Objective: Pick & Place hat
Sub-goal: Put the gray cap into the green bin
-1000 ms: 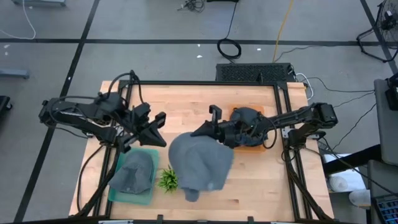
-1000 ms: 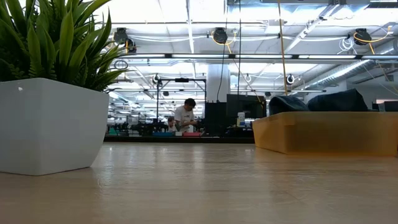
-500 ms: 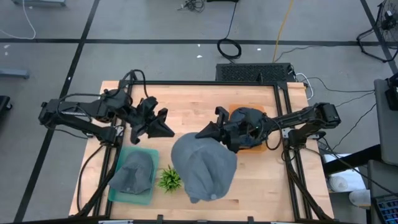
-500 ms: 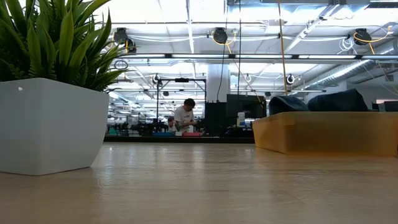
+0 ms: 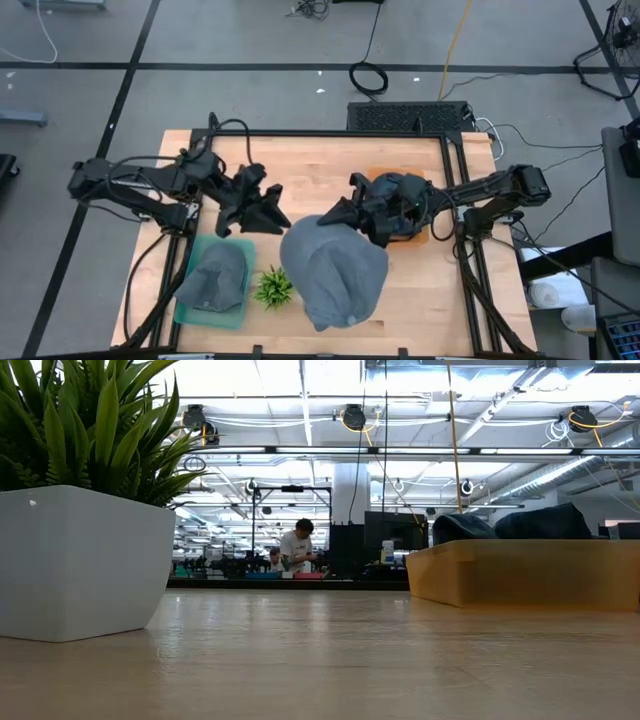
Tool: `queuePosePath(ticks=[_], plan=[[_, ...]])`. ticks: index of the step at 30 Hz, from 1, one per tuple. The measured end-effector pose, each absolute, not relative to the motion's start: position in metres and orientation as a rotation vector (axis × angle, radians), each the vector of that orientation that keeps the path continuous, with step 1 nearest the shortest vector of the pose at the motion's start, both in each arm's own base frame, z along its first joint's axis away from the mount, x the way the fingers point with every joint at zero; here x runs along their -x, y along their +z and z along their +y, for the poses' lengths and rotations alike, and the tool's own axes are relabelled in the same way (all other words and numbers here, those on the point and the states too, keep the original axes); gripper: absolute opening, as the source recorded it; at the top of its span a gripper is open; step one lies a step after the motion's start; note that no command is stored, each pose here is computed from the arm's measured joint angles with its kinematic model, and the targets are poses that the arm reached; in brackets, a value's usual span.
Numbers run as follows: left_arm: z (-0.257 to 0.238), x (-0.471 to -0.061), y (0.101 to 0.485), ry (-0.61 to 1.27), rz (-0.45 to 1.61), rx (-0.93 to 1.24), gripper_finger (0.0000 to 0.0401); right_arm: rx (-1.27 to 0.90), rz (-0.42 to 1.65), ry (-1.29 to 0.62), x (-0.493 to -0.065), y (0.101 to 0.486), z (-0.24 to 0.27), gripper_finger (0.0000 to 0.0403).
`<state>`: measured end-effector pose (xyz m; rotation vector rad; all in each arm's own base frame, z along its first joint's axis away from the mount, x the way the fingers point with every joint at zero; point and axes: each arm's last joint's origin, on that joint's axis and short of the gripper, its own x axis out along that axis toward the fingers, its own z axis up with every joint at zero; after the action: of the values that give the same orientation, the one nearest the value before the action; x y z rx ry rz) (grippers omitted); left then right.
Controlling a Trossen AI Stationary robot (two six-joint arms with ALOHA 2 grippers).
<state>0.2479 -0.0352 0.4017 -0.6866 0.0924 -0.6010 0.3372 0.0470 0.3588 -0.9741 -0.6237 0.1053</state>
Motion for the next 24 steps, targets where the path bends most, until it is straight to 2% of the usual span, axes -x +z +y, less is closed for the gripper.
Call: queuePosePath(ticks=[7,14,17,22,24], plan=[[-0.04,-0.27,0.385,-0.69,0.199,0.76,0.0176,1.02,-0.621,0.09,-0.338,0.358,0.045,0.0],[-0.036,-0.275,0.382,-0.691,0.216,0.786,0.0186,1.017,-0.6,0.129,-0.339,0.355,0.044,0.0],[-0.037,-0.275,0.382,-0.69,0.204,0.753,0.0153,1.022,-0.546,0.145,-0.342,0.351,0.041,0.0],[-0.036,-0.272,0.382,-0.683,0.207,0.729,0.0025,1.032,-0.516,0.113,-0.342,0.35,0.039,0.0005],[-0.033,-0.273,0.38,-0.681,0.221,0.73,0.0019,1.03,-0.514,0.111,-0.342,0.351,0.042,0.0012]])
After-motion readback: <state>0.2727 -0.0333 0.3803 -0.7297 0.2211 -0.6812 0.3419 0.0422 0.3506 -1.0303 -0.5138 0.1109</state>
